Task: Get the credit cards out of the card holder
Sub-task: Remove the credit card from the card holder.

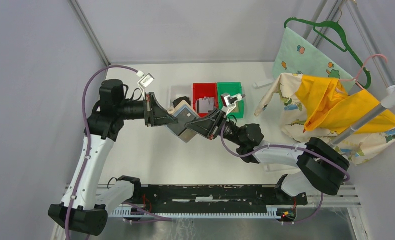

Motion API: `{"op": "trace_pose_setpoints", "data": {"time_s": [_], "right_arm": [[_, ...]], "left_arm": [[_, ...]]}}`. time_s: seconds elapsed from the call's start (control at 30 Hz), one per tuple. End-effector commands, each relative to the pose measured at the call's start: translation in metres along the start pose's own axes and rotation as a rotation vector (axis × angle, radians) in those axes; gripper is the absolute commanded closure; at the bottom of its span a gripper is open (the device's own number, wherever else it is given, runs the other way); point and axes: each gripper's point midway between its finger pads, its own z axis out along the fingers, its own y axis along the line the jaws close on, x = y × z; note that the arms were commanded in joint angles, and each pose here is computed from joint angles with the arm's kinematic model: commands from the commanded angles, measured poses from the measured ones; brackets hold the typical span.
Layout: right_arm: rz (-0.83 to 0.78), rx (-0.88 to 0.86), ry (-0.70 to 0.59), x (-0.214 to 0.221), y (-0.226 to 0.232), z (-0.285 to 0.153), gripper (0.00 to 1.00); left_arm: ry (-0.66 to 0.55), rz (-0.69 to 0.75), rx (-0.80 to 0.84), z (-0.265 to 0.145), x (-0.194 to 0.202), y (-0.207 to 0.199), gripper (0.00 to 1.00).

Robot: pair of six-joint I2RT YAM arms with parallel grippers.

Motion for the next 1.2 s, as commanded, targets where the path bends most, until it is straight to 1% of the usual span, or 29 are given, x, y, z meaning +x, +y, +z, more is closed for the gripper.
{"op": "trace_pose_setpoints", "data": {"time_s": [0.0, 0.03, 0.1, 0.13, 0.23, 0.43, 0.5, 0.63, 0.77, 1.03, 1.17], "right_arm": [[-0.013, -0.116, -0.059, -0.015, 0.031, -0.003, 0.77], [-0.007, -0.124, -0.066, -0.016, 0.032, -0.003, 0.72], [0.007, -0.136, -0.078, -0.017, 0.033, -0.001, 0.71], [0.015, -0.146, -0.08, -0.018, 0.035, 0.001, 0.72], [0.028, -0.18, -0.091, -0.019, 0.041, 0.003, 0.83], [0.031, -0.186, -0.096, -0.019, 0.043, 0.004, 0.96], [0.031, -0.186, -0.096, -0.019, 0.044, 0.003, 1.0], [0.022, -0.183, -0.094, -0.016, 0.044, -0.005, 1.0], [0.021, -0.167, -0.078, -0.012, 0.04, -0.006, 1.0], [0.017, -0.176, -0.092, -0.013, 0.04, -0.009, 1.0], [0.018, -0.185, -0.088, -0.012, 0.042, -0.01, 1.0]], "left_arm": [[-0.05, 0.145, 0.028, -0.005, -0.019, -0.016, 0.98], [-0.05, 0.146, 0.029, -0.006, -0.019, -0.017, 0.98], [-0.051, 0.146, 0.03, -0.006, -0.019, -0.018, 0.98], [-0.05, 0.142, 0.032, -0.006, -0.019, -0.018, 0.98], [-0.053, 0.145, 0.034, -0.007, -0.019, -0.021, 0.98], [-0.056, 0.146, 0.034, -0.008, -0.018, -0.025, 0.98], [-0.058, 0.146, 0.028, -0.008, -0.019, -0.024, 0.96], [-0.06, 0.124, -0.009, -0.007, -0.024, -0.017, 0.91], [-0.043, 0.085, 0.0, -0.005, -0.023, -0.014, 0.89], [-0.06, 0.123, -0.004, -0.008, -0.024, -0.019, 0.88], [-0.061, 0.114, -0.008, -0.007, -0.025, -0.017, 0.87]]}}
